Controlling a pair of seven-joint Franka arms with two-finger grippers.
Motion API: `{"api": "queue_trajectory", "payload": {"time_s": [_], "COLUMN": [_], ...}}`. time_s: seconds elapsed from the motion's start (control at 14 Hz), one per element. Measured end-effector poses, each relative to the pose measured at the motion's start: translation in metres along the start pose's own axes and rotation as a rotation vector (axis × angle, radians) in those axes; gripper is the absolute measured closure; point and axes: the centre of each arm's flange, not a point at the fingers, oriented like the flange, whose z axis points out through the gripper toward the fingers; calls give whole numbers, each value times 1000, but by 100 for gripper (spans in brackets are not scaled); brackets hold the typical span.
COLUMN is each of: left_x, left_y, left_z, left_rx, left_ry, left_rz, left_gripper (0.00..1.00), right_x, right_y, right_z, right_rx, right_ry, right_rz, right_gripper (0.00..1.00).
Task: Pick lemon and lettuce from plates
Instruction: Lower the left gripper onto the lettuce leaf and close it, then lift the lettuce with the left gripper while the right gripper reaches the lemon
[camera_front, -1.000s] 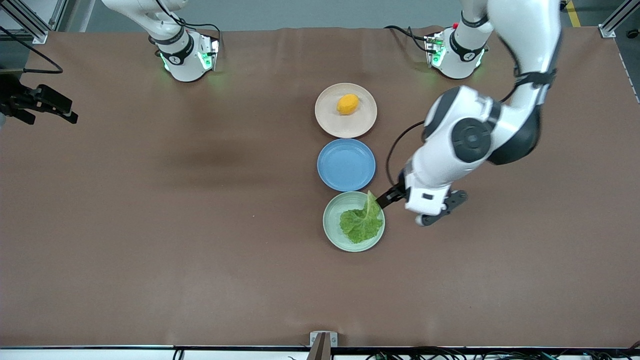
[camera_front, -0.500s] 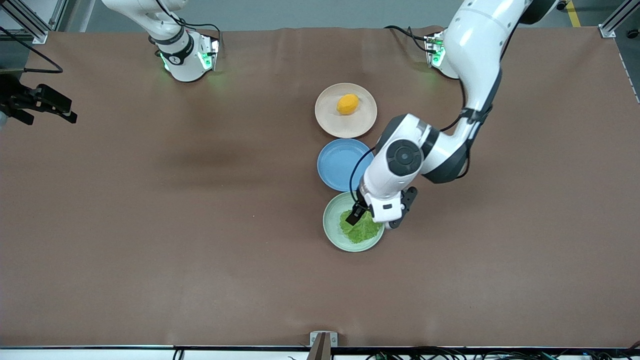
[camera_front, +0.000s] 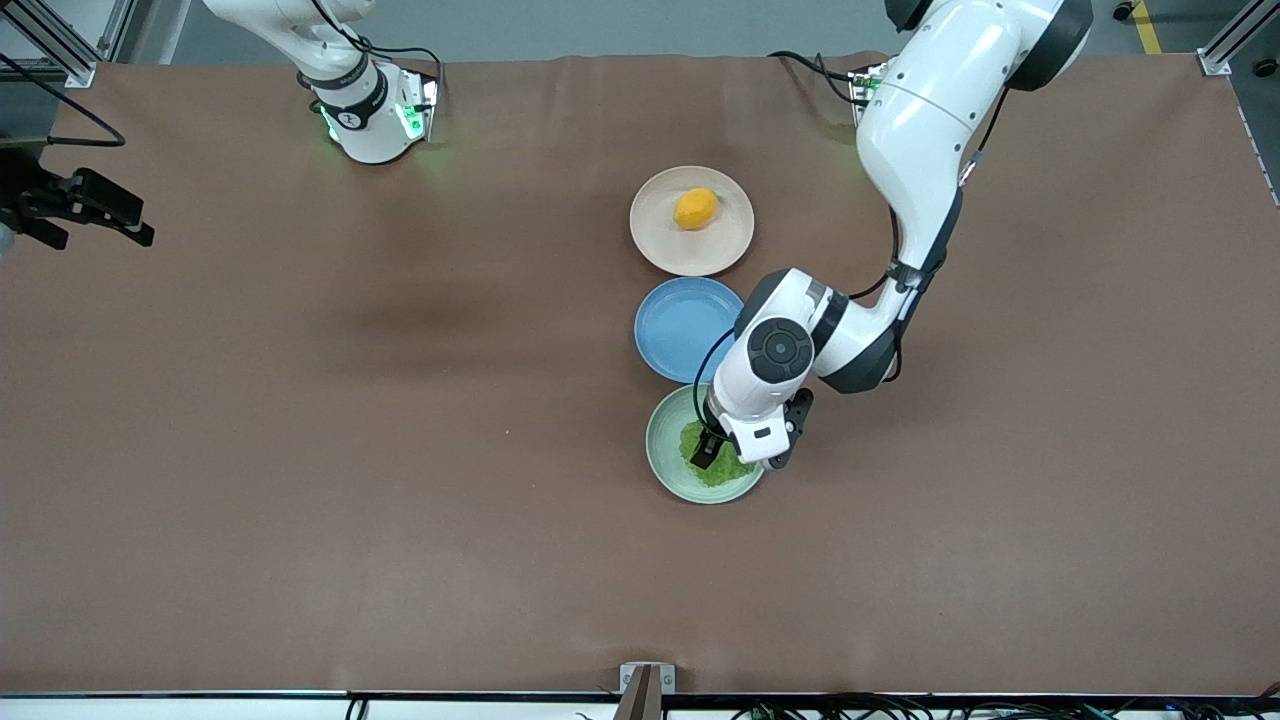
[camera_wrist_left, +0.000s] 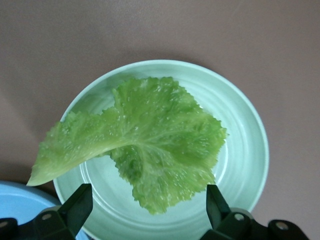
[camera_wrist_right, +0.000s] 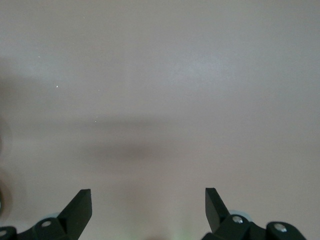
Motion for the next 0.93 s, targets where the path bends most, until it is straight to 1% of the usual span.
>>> {"api": "queue_trajectory", "payload": {"time_s": [0.21, 0.36, 0.43, 0.5, 0.57, 0.64, 0.71, 0.79, 0.86, 0.93], "left_x": [-9, -10, -9, -8, -7, -7, -7, -6, -6, -6], "left_y": [-4, -5, -4, -4, -3, -3, -3, -4, -4, -4], "left_z": [13, 19, 20, 21, 21, 23, 24, 26, 26, 26], "left_rx": [15, 19, 13, 7, 3, 1, 0, 0, 0, 0], "left_ry": [13, 16, 17, 17, 18, 19, 20, 22, 22, 23], "left_rz": [11, 12, 11, 10, 9, 9, 11, 12, 12, 13], "left_gripper": [3, 16, 17, 22, 22, 27, 27, 34, 34, 36], "right_x": [0, 0, 0, 0, 0, 0, 0, 0, 0, 0], "right_y": [0, 0, 0, 0, 1, 1, 1, 1, 1, 1], "right_z": [0, 0, 0, 0, 0, 0, 0, -1, -1, -1], "right_rx": [2, 9, 10, 10, 11, 11, 11, 11, 11, 10], "right_ry": [0, 1, 1, 1, 1, 1, 2, 3, 5, 7], "right_rz": [1, 2, 2, 2, 3, 3, 4, 3, 3, 3], "right_gripper": [0, 0, 0, 0, 0, 0, 0, 0, 0, 0]}}
